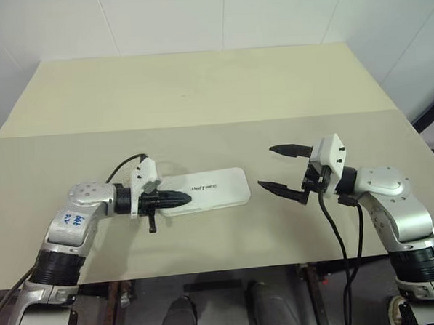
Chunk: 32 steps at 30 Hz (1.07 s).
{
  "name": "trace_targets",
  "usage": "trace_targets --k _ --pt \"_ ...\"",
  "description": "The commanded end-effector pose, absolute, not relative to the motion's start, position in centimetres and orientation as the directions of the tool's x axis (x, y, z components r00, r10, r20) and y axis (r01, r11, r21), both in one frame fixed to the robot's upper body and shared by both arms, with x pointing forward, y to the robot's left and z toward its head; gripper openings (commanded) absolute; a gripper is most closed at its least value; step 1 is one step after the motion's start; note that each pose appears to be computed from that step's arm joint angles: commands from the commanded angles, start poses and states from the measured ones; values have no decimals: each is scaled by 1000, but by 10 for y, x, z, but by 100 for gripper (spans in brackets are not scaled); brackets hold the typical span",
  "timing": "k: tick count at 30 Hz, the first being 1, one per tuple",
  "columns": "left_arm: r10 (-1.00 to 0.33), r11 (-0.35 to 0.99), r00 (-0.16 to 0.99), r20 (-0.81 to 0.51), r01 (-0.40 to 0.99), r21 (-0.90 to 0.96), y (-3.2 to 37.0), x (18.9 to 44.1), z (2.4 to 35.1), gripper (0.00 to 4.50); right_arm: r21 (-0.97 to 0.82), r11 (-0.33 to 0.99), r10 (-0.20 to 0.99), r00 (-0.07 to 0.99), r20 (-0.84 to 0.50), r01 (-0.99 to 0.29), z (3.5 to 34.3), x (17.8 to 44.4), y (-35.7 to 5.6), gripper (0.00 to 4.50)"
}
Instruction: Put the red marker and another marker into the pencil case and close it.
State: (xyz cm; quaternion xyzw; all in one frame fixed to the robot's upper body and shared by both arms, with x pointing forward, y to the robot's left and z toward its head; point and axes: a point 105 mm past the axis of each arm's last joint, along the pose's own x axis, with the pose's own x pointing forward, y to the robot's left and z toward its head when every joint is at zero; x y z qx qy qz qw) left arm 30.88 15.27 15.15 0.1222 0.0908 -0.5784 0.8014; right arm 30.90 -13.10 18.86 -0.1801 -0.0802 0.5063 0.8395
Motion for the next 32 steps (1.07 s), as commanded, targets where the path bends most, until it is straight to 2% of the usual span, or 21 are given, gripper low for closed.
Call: trace_targets --k 1,7,10,11,12,19,21,32 --pt "-917 305 341 -209 934 186 158 306 181 92 -424 407 885 464 -35 -809 199 305 -133 450" --pt "-924 308 355 -141 911 275 171 293 204 300 -433 413 879 475 -40 -801 206 305 -142 450" --pt "-923 308 360 -136 903 300 172 287 203 402 -446 425 872 489 -33 -788 212 306 -149 450" --pt "-915 330 383 -128 892 309 176 288 204 434 -453 428 868 496 -37 -782 214 306 -153 450" --pt "-908 351 403 -116 882 316 180 291 207 447 -459 431 864 502 -41 -777 216 306 -157 450" --pt "-903 361 418 -103 865 349 172 293 210 447 -481 446 851 525 -36 -755 231 308 -172 450" --pt "-893 376 438 -102 852 364 180 296 210 447 -495 438 850 524 -42 -750 234 305 -167 450" --pt "-886 388 450 -110 851 353 177 303 203 447 -488 464 825 562 -68 -740 226 300 -176 450"
